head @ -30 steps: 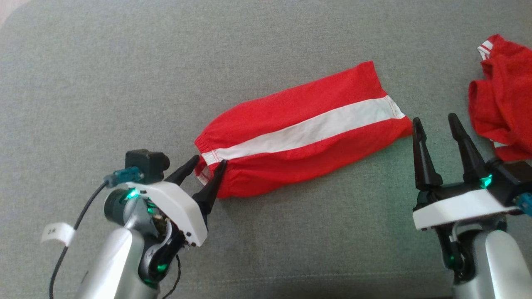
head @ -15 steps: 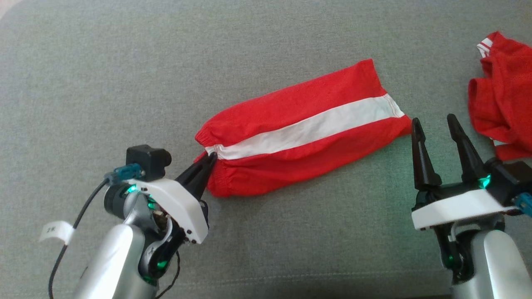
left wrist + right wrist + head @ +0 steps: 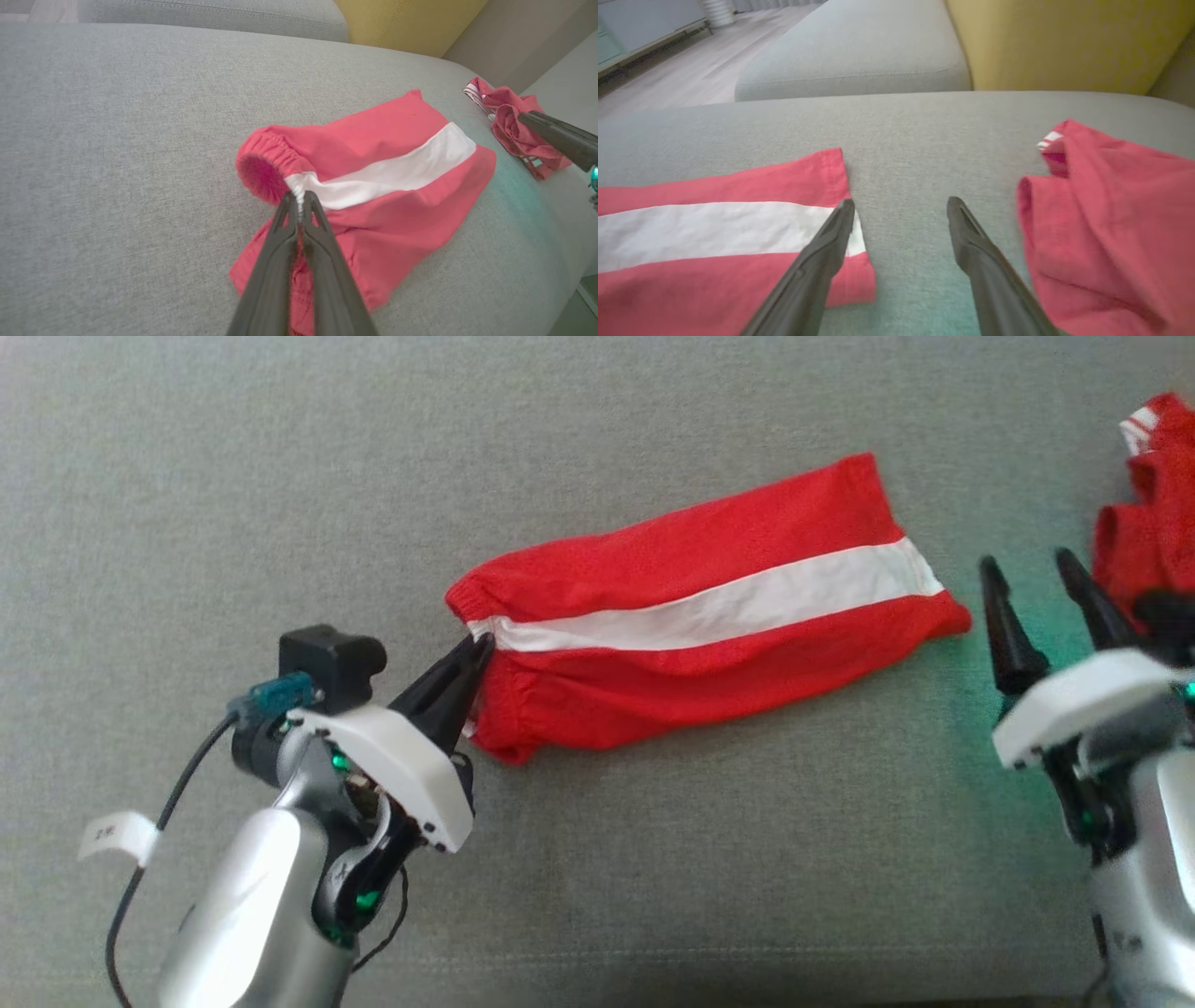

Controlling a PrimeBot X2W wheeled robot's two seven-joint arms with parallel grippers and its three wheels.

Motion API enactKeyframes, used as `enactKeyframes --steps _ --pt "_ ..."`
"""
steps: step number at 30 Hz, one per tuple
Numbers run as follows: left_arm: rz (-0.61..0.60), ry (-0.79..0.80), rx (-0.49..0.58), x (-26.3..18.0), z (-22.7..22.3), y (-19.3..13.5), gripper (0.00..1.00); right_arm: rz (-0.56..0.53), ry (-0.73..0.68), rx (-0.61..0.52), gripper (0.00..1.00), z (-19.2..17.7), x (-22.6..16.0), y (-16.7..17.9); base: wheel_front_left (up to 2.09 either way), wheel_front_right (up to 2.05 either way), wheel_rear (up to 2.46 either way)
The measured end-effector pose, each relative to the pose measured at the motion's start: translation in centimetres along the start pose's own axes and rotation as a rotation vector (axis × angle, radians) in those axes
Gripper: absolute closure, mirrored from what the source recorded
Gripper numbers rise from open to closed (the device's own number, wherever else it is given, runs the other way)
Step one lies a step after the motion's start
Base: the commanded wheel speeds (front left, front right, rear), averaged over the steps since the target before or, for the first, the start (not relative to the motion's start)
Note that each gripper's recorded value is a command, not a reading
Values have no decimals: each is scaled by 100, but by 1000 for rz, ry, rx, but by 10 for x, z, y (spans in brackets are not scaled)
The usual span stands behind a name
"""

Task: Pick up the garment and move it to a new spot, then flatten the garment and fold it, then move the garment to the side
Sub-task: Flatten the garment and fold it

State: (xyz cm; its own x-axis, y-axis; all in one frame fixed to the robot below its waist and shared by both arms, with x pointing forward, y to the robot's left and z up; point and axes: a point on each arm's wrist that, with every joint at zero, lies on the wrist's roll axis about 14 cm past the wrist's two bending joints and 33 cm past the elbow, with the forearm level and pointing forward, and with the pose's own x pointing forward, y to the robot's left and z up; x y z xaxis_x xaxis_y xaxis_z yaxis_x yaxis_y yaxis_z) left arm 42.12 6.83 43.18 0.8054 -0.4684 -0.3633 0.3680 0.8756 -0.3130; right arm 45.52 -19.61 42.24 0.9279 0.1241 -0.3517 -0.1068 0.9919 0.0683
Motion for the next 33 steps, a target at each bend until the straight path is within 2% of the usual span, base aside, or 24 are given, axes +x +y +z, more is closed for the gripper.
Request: enactKeyframes --steps 5,9,12,13,14,15,16,20,26,33 --pt "1 -1 12 5 0 3 100 98 161 -33 0 -23 31 21 0 0 0" --pt "9 4 7 6 -3 7 100 127 289 -57 0 -49 36 25 0 0 0" --pt "13 8 5 6 -7 9 100 140 336 -72 1 -55 38 26 0 0 0" --pt "14 11 4 6 -7 9 100 145 347 -81 19 -55 39 26 0 0 0" --pt "13 11 5 7 -8 9 100 149 356 -87 53 -55 40 27 0 0 0" --pt "10 7 6 7 -7 9 100 155 368 -94 70 -56 40 28 0 0 0" --pt "9 5 7 7 -7 9 100 163 379 -98 100 -57 40 30 0 0 0" --pt "6 -13 14 8 -1 8 100 176 375 -96 100 -55 38 34 0 0 0" --pt "8 -55 30 5 8 7 100 112 246 -41 100 -41 27 15 0 0 0" --pt "16 -134 74 -4 32 8 100 90 50 -3 100 8 18 16 0 0 0"
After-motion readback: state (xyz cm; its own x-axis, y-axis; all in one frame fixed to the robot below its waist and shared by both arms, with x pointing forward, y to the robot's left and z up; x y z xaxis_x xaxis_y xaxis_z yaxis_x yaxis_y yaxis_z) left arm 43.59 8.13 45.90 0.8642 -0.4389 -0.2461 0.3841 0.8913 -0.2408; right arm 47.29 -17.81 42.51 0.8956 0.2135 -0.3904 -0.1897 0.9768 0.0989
